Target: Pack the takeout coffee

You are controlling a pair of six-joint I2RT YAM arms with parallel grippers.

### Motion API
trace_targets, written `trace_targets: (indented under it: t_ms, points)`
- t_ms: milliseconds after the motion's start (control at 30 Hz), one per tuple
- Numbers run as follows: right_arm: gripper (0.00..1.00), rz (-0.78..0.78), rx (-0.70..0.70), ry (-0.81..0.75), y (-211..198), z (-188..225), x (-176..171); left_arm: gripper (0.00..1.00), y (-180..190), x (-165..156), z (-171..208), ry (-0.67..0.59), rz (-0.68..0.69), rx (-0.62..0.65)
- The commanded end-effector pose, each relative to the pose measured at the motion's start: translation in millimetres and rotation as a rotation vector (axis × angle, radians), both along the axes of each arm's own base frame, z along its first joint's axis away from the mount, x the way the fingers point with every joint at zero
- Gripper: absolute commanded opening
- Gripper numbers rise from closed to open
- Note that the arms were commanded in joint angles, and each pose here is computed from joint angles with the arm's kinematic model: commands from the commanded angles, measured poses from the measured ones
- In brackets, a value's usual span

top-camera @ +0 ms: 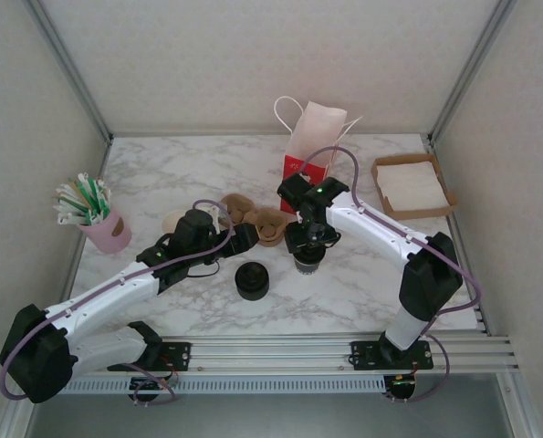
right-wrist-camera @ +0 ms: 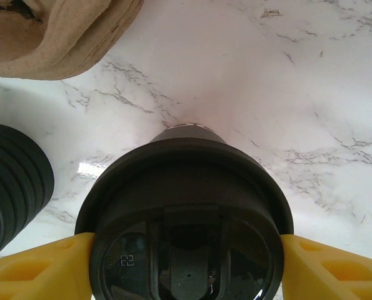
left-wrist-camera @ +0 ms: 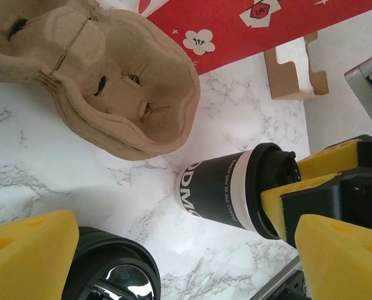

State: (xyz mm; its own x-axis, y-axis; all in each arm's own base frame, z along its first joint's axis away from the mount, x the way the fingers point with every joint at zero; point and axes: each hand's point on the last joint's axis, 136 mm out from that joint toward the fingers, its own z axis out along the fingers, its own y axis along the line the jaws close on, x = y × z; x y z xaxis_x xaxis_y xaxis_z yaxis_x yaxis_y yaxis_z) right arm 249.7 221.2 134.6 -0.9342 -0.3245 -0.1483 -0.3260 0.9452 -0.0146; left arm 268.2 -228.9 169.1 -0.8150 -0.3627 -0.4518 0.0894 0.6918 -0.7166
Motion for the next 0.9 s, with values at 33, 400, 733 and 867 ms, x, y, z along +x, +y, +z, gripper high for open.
trace_targets:
  t_ms: [33, 400, 733, 867]
  points:
    - [0.7, 0.011, -0.027, 0.034, -3, -11, -3, 0.81, -7, -4, 0, -0.009, -0.038, -0.013]
    - [0.7, 0.011, -0.049, 0.045, -5, -17, -4, 0.64, -12, -5, -3, 0.0, -0.052, -0.018]
    - [0.7, 0.01, -0.087, 0.066, -11, -29, -10, 0.64, -12, -4, -2, -0.002, -0.05, -0.016]
    - [0.7, 0.01, -0.097, 0.071, -12, -33, -13, 0.64, -12, -4, -1, -0.004, -0.051, -0.018]
